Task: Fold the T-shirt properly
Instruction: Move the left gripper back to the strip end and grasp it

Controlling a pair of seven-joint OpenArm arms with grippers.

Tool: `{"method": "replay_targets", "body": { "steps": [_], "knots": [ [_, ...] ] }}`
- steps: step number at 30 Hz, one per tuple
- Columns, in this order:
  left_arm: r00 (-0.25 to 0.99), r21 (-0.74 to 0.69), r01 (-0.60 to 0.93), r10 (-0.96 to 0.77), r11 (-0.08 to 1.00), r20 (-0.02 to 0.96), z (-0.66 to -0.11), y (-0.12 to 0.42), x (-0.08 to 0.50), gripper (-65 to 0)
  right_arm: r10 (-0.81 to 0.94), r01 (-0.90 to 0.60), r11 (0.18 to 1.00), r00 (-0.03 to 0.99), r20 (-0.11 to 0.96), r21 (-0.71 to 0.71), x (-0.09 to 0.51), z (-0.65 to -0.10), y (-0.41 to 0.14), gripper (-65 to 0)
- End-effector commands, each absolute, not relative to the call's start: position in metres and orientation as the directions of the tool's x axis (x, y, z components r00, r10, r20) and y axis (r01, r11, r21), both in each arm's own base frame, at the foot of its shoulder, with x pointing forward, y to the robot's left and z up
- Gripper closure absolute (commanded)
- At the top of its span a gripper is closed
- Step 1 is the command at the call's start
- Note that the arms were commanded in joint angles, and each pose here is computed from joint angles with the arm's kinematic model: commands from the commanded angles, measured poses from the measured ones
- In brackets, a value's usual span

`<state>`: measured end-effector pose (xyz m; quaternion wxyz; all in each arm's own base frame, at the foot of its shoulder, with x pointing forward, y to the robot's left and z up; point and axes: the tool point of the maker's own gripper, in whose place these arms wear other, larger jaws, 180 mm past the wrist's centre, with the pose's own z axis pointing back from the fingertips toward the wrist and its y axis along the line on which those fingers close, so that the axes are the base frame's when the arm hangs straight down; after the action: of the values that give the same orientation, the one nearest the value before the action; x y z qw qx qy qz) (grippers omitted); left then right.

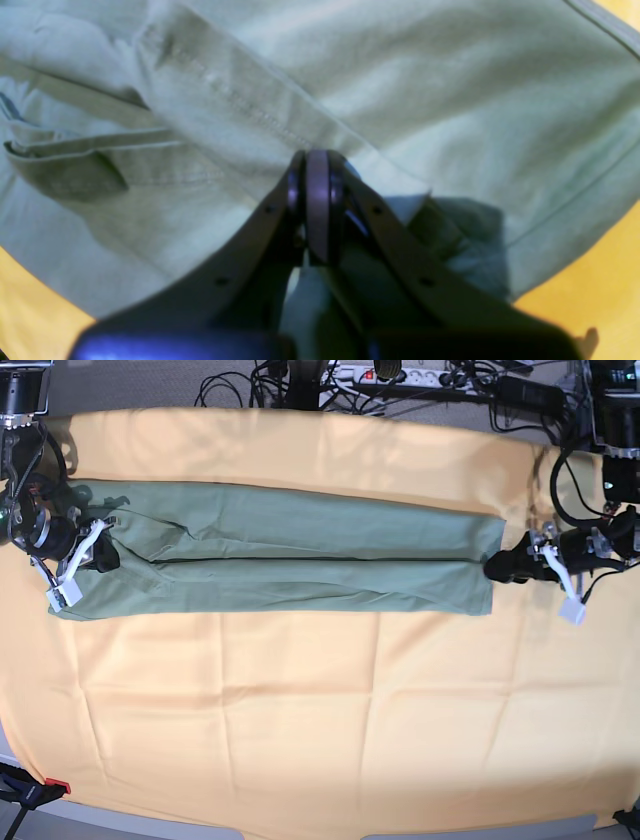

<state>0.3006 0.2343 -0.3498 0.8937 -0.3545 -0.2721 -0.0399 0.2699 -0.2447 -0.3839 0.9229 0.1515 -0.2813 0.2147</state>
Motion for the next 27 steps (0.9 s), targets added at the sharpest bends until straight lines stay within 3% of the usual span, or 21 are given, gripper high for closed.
{"method": "replay_targets", "body": {
  "steps": [1, 5, 11, 13, 16, 17, 23, 27],
  "knots": [
    [0.852, -0.593, 0.275, 0.093, 0.756, 0.515, -0.348, 0.236, 0.301, -35.6, 0.328, -0.490, 0.859, 0.747, 0.579, 0.146, 0.271, -0.382, -0.247, 0.0],
    [0.873, -0.632, 0.291, 0.071, 0.718, 0.483, -0.355, 0.216, 0.293, -35.6, 0.328, -0.490, 0.859, 0.746, 0.579, 0.146, 0.271, -0.382, -0.247, 0.0],
    [0.854, -0.703, 0.403, 0.035, 0.587, 0.519, -0.341, 0.185, 0.283, -34.9, 0.328, -0.490, 0.859, 0.747, 0.579, 0.146, 0.271, -0.382, -0.247, 0.0],
    [0.851, -0.697, 0.407, 0.033, 0.590, 0.525, -0.341, 0.186, 0.285, -24.9, 0.328, -0.490, 0.859, 0.747, 0.579, 0.146, 0.271, -0.382, -0.247, 0.0],
    [0.836, -0.683, 0.430, 0.025, 0.591, 0.548, -0.338, 0.186, 0.287, -2.4, 0.328, -0.490, 0.859, 0.747, 0.578, 0.146, 0.271, -0.382, -0.247, 0.0],
    [0.831, -0.680, 0.431, 0.034, 0.593, 0.556, -0.336, 0.187, 0.290, 0.0, 0.328, -0.490, 0.859, 0.747, 0.578, 0.146, 0.271, -0.382, -0.247, 0.0],
    [0.825, -0.650, 0.427, 0.024, 0.628, 0.565, -0.338, 0.196, 0.294, -2.1, 0.328, -0.490, 0.859, 0.747, 0.578, 0.146, 0.271, -0.382, -0.247, 0.0],
    [0.831, -0.648, 0.416, 0.023, 0.638, 0.555, -0.341, 0.197, 0.293, -22.6, 0.328, -0.490, 0.859, 0.747, 0.578, 0.146, 0.271, -0.382, -0.247, 0.0]
  ]
}}
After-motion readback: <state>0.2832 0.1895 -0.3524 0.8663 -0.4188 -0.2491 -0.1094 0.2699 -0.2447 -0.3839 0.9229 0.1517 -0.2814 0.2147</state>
